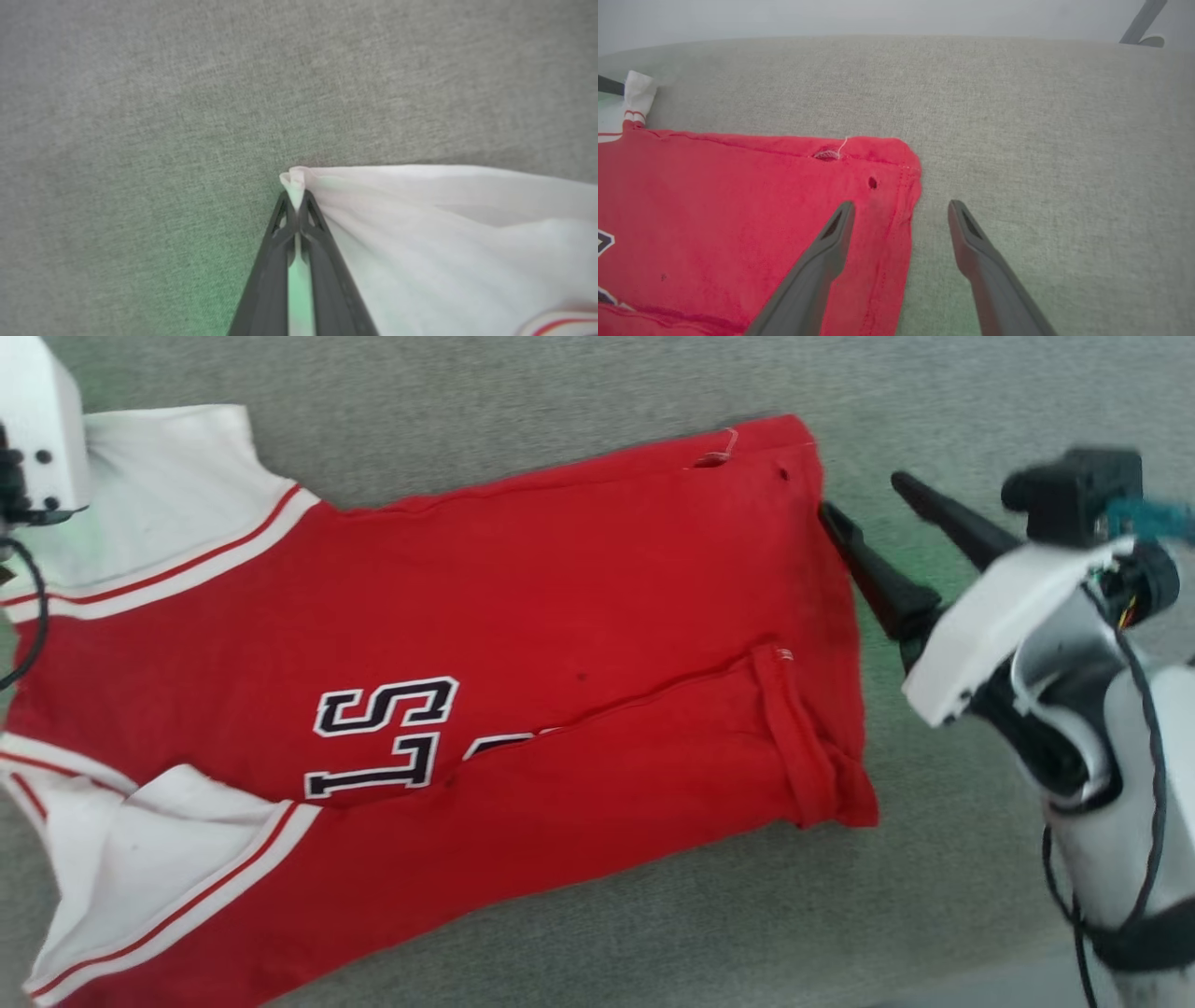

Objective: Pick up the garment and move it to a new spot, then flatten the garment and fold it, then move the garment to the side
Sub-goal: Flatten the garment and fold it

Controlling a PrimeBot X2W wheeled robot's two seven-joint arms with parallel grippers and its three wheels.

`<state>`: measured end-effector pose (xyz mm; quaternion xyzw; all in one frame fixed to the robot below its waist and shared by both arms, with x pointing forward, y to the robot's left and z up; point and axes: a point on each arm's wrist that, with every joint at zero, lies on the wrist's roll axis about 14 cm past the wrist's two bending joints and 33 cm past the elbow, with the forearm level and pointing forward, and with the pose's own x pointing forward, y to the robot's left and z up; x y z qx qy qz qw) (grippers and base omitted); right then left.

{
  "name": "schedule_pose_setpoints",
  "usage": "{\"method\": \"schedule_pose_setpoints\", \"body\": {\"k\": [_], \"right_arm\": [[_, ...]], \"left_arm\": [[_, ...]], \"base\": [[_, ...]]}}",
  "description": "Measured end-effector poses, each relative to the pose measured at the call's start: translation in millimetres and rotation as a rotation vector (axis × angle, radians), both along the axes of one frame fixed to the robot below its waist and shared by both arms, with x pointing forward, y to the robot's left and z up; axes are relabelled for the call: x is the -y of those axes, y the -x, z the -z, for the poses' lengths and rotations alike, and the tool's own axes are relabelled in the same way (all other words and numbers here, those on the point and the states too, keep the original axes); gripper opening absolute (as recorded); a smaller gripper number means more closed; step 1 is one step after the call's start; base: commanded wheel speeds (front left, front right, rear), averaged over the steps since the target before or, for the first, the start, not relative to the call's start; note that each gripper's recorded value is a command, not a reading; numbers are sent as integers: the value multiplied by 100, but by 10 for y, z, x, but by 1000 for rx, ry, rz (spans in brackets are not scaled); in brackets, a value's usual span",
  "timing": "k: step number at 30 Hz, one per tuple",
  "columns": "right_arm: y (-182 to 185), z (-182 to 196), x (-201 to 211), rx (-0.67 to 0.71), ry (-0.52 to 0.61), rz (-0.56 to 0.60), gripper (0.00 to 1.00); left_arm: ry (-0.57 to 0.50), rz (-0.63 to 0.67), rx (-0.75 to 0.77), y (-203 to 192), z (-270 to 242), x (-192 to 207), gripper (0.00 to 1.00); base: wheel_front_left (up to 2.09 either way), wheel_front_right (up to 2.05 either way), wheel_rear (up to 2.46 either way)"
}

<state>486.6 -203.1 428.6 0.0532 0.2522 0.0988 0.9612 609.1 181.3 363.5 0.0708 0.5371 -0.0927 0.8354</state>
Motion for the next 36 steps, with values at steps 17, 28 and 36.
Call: {"method": "schedule_pose_setpoints", "body": {"k": [17, 28, 36], "right_arm": [[-357, 540, -268, -467, 134, -183, 100], [-345, 425, -266, -499, 159, -225, 0], [-264, 81, -262, -395, 157, -254, 0]], "left_arm": [[24, 29, 56, 29, -73, 35, 0], [45, 47, 142, 88, -376, -18, 0], [47, 51, 218, 220, -864, -119, 0]], "base": [[0, 0, 0], [0, 0, 0], [0, 0, 0]]}}
